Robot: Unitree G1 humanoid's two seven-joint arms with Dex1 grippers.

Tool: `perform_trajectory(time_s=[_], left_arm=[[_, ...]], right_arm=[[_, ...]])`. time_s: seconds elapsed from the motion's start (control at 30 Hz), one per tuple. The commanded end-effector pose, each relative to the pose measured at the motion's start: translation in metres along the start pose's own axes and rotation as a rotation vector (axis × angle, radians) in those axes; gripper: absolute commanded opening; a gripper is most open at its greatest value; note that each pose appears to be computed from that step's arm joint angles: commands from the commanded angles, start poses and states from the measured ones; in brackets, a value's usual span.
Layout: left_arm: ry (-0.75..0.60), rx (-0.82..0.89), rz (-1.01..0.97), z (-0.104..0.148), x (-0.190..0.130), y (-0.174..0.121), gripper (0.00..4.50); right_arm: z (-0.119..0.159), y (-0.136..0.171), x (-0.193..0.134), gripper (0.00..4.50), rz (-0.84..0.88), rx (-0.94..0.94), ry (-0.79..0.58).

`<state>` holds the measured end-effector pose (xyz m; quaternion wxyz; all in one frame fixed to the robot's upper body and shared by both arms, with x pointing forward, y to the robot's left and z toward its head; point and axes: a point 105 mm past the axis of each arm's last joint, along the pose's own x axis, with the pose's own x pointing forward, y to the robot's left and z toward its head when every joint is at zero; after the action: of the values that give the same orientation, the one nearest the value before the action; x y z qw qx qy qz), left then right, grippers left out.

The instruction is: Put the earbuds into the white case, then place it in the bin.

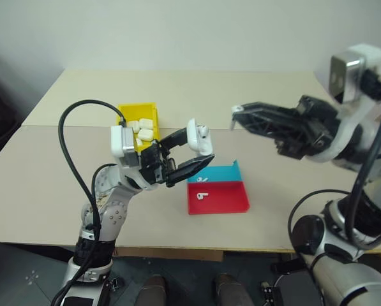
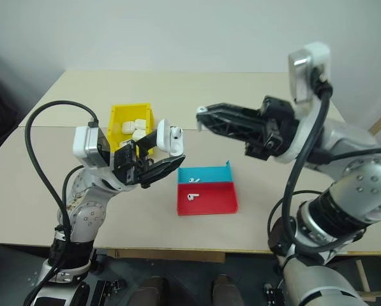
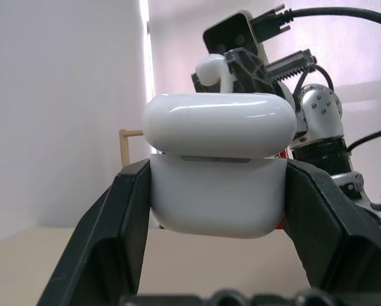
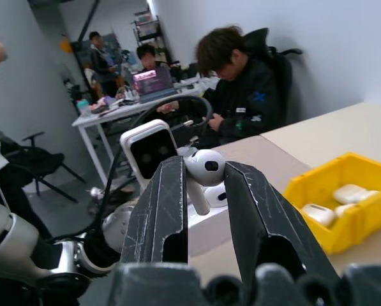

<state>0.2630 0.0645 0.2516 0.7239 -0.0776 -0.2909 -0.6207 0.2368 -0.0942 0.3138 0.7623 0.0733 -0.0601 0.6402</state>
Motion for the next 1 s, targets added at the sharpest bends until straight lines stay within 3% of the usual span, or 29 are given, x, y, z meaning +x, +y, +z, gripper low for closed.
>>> perform_trajectory(time_s=[0.03,1.0], left_arm=[[-0.031,0.006,-0.029,0.008,0.004,-0.004,2.78],[-0.071,-0.01,-0.06,0.007,0.003,-0.007,2.78]], right_arm=[[0.001,0.011,0.003,0.92,0.047,-0.032,-0.044],[-0.017,0.012,0.019,0.92,0.069,-0.05,-0.001]])
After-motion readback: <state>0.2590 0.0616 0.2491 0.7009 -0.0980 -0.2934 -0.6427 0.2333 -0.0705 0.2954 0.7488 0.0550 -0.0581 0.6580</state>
